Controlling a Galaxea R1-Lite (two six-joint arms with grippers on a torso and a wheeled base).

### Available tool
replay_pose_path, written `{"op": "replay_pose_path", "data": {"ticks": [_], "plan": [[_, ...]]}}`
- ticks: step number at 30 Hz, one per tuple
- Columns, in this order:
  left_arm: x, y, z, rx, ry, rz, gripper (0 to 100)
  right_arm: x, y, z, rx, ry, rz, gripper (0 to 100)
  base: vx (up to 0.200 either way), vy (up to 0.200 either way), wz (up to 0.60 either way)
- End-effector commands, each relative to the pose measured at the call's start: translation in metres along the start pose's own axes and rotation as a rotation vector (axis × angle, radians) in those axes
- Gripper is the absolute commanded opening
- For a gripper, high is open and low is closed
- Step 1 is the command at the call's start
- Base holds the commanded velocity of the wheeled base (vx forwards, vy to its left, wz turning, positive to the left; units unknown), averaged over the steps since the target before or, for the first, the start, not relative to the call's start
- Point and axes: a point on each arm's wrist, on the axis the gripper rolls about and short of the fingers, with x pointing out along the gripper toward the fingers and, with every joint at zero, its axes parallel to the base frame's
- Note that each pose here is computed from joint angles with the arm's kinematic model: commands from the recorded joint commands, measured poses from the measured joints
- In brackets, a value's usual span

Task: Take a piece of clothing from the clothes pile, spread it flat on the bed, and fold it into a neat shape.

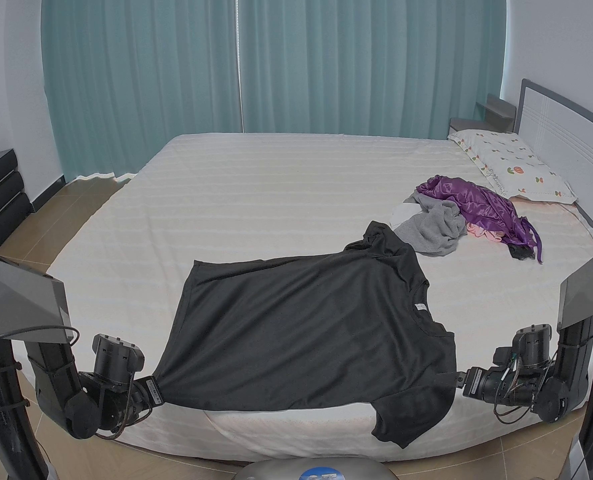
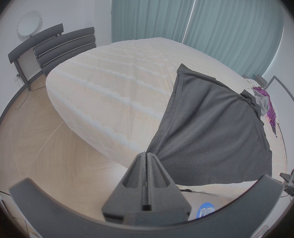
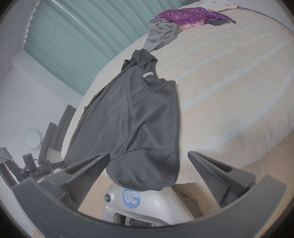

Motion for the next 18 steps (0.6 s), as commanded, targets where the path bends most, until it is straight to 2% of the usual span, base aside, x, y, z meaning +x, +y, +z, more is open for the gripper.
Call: {"op": "replay_pose_path", "data": {"ticks": [1,4,5,18], "plan": [[0.003,0.001,-0.002,0.003,0.011,0.008,0,0.017,-0.011,-0.007,0.017,0.028,-0.031,100,0.0,0.0,0.0],[0.004,0.001,-0.003,0.003,0.012,0.009,0,0.027,-0.014,-0.003,0.012,0.0,-0.051,100,0.0,0.0,0.0],[0.005,0.001,-0.003,0.003,0.013,0.011,0,0.03,-0.014,-0.004,0.009,-0.005,-0.058,0,0.0,0.0,0.0],[0.011,0.002,-0.008,0.008,0.038,0.027,0,0.012,-0.024,-0.002,0.05,-0.026,-0.113,0,0.0,0.0,0.0]]}}
